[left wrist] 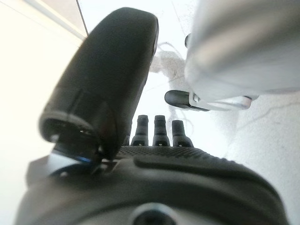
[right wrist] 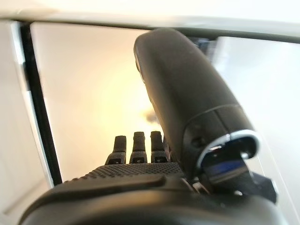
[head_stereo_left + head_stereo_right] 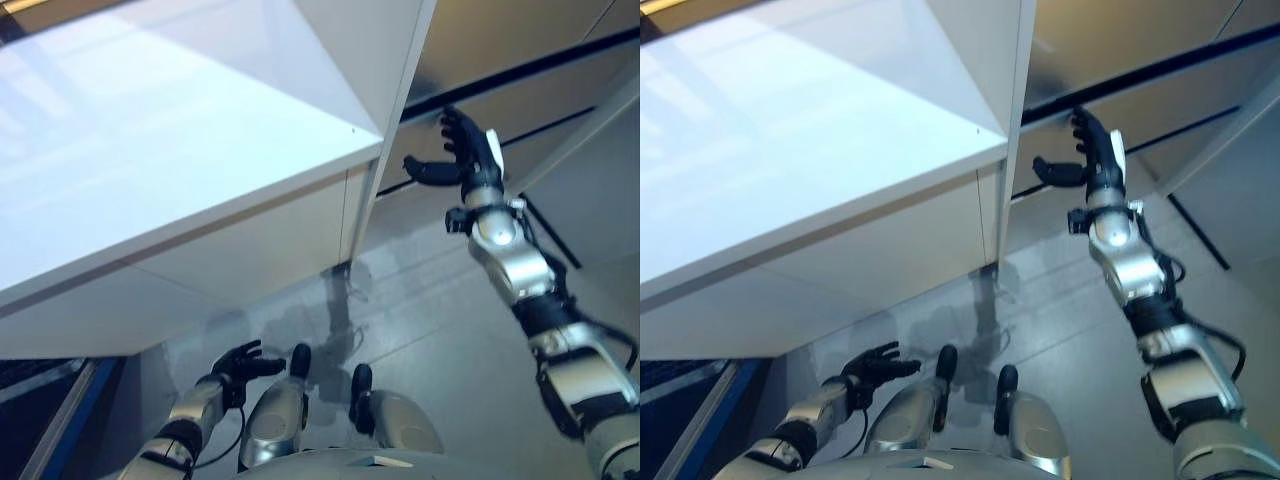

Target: Put drinks into fridge and close the fridge

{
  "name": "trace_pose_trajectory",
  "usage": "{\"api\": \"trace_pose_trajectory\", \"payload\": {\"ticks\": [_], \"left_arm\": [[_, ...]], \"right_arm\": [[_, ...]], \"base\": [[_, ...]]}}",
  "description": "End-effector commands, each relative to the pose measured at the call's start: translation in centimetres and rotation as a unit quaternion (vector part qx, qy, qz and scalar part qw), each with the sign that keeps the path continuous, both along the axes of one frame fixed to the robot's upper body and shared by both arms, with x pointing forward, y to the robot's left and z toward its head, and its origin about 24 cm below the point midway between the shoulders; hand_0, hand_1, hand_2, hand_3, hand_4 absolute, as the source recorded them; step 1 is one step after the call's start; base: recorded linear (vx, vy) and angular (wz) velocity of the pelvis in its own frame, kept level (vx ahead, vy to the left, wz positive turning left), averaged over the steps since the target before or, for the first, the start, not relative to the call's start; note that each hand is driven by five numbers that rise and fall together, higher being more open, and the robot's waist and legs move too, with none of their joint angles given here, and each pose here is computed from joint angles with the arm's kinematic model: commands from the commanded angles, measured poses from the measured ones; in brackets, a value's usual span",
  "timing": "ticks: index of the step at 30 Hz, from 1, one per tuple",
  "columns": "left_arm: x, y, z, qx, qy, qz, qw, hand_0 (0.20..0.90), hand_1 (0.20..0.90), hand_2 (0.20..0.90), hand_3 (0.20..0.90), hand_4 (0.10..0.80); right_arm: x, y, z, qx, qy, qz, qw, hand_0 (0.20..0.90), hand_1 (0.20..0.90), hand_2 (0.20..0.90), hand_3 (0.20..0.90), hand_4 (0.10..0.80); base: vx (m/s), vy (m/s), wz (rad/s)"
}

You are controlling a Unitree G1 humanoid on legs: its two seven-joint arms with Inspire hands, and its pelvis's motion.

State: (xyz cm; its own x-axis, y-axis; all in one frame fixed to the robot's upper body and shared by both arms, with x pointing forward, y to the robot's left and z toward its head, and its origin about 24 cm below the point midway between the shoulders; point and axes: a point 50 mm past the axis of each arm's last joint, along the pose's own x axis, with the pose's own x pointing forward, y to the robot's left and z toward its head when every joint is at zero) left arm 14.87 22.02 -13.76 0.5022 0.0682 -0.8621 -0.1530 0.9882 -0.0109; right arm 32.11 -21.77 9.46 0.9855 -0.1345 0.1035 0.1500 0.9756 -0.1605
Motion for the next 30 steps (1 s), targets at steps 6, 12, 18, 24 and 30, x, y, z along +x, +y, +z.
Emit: {"api": "trace_pose_trajectory", "payload": {"ticks": [6, 12, 18, 24, 30], "left_arm": [[-4.8, 2.7, -0.9, 0.013, 0.032, 0.048, 0.998, 0.9, 0.9, 0.9, 0.9, 0.8], [-5.2, 2.9, -1.3, 0.004, 0.04, 0.024, 0.999, 0.9, 0.9, 0.9, 0.9, 0.8], [-5.7, 1.6, -2.0, -0.019, 0.042, 0.016, 0.999, 0.9, 0.9, 0.9, 0.9, 0.8], [-5.7, 0.6, -2.3, -0.019, 0.052, 0.0, 0.998, 0.9, 0.9, 0.9, 0.9, 0.8], [-5.6, 0.0, -2.4, -0.028, 0.05, 0.019, 0.998, 0.9, 0.9, 0.9, 0.9, 0.8]], "right_arm": [[-11.9, -4.7, -15.9, 0.046, 0.301, -0.093, 0.948, 0.9, 0.9, 0.9, 0.9, 0.8], [-22.7, -4.2, -24.2, 0.113, 0.539, -0.098, 0.829, 0.9, 0.9, 0.9, 0.9, 0.8], [-28.0, -2.6, -26.1, 0.159, 0.647, -0.08, 0.742, 0.9, 0.9, 0.9, 0.9, 0.8], [-27.6, -2.2, -26.2, 0.13, 0.67, -0.05, 0.729, 0.9, 0.9, 0.9, 0.9, 0.8], [-27.6, -1.6, -26.4, 0.111, 0.681, -0.039, 0.722, 0.9, 0.9, 0.9, 0.9, 0.8]], "base": [[-0.053, -0.005, -0.17], [-0.032, -0.019, -0.08], [-0.032, 0.019, -0.12], [-0.012, 0.014, -0.04], [0.01, 0.005, 0.0]]}}
